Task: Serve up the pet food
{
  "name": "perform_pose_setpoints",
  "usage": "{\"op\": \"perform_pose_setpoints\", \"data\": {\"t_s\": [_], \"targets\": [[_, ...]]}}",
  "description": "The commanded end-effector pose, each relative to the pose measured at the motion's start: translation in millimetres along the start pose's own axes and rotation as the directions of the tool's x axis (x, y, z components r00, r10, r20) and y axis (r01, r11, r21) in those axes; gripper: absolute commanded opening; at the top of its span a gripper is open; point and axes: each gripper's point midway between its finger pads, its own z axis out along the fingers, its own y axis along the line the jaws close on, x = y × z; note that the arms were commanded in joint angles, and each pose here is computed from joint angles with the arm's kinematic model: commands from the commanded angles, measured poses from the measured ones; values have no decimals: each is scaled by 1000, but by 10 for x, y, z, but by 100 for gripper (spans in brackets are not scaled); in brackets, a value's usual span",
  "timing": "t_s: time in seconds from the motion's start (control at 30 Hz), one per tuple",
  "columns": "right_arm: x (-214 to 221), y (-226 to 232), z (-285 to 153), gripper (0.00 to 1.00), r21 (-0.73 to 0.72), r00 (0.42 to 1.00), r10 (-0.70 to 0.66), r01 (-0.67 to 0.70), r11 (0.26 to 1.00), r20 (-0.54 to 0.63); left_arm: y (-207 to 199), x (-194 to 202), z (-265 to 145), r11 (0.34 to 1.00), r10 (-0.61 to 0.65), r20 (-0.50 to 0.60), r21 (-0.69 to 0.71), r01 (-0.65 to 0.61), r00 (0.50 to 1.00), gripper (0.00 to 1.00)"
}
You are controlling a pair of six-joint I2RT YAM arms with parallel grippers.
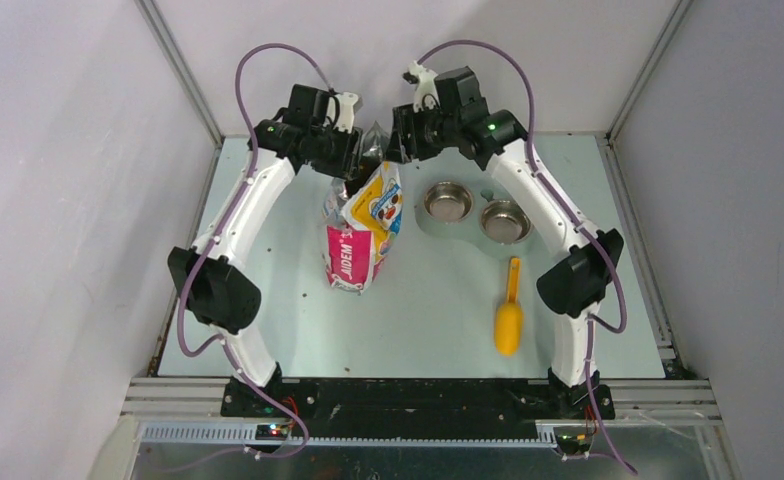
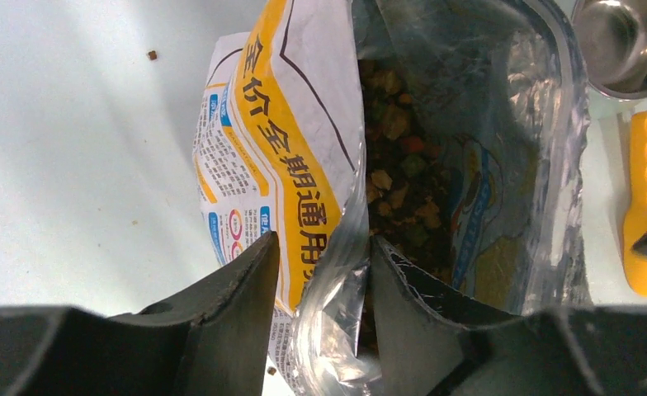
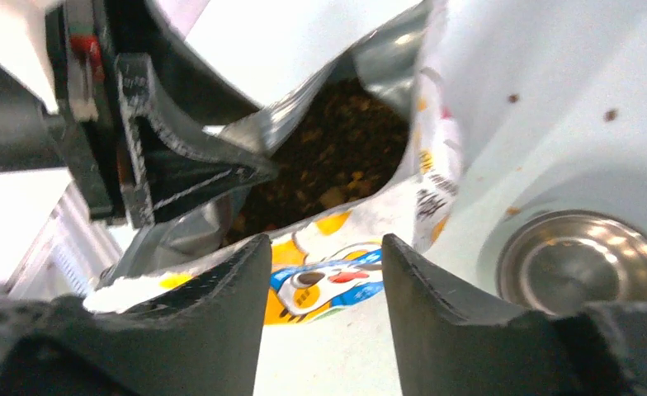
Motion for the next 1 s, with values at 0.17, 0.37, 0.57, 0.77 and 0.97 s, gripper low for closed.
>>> {"op": "perform_pose_setpoints", "data": {"t_s": [0.17,0.37,0.57,0.77,0.97], "targets": [[-520,-289,166,65,250,982,-90,47,967,164,136,-153,-318,993,-42,78,-103,50,996,46],[-443,-446,467,65,290,983,-125,81,954,137,221,-122,-332,986,-58,71,-153,69,996,41],[-436,-507,491,32,315,981,-147,100,944,129,247,-94,-346,985,-88,66,-145,97,994,27],[-685,-427,295,0,354,955,-234,159,922,182,399,-181,-448,976,-79,97,-195,97,992,0],[-1001,-258,90,0,401,908,-333,214,891,254,795,-647,-970,898,-3,277,-421,124,961,0]]}}
